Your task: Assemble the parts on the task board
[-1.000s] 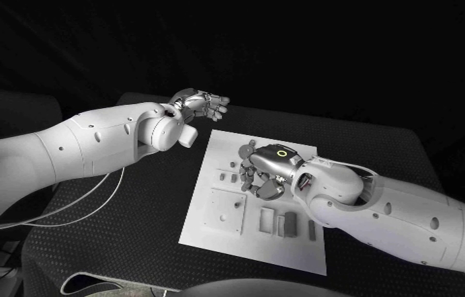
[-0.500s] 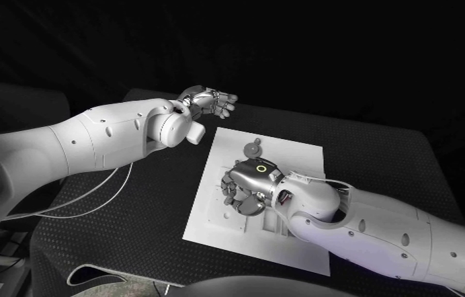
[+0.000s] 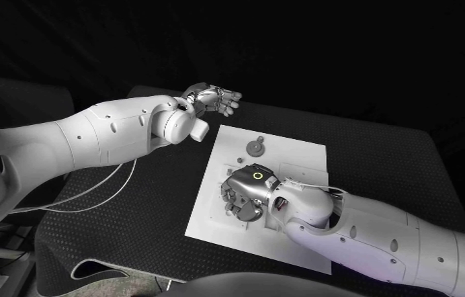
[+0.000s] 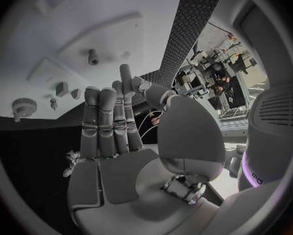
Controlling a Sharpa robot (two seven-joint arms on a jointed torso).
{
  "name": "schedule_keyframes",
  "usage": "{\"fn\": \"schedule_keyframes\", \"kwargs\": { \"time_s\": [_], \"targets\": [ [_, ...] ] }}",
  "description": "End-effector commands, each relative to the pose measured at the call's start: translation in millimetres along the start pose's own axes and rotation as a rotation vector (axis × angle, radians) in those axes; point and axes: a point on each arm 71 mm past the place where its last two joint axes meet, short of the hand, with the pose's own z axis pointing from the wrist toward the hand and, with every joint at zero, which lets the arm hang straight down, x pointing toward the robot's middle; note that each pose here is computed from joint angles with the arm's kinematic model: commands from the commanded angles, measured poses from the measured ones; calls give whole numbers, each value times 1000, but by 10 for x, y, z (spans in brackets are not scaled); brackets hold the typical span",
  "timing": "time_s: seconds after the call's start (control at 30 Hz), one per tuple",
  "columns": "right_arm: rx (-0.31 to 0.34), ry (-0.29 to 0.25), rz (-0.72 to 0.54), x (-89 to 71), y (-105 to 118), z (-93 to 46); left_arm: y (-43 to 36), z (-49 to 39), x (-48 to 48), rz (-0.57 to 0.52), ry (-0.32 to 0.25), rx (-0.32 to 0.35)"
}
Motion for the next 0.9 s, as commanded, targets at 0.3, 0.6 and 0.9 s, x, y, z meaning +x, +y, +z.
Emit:
{"fn": "schedule_keyframes", "kwargs": {
  "time_s": [0.3, 0.6, 0.9],
  "targets": [
    [-11, 34, -18, 85, 24, 18, -16, 7, 32, -7, 18, 7],
    [-4, 45, -20, 138, 3, 12, -17, 7, 35, -7, 20, 7],
    [-1, 56, -21, 164, -6, 11, -16, 6, 33, -8, 20, 7]
  ]
}}
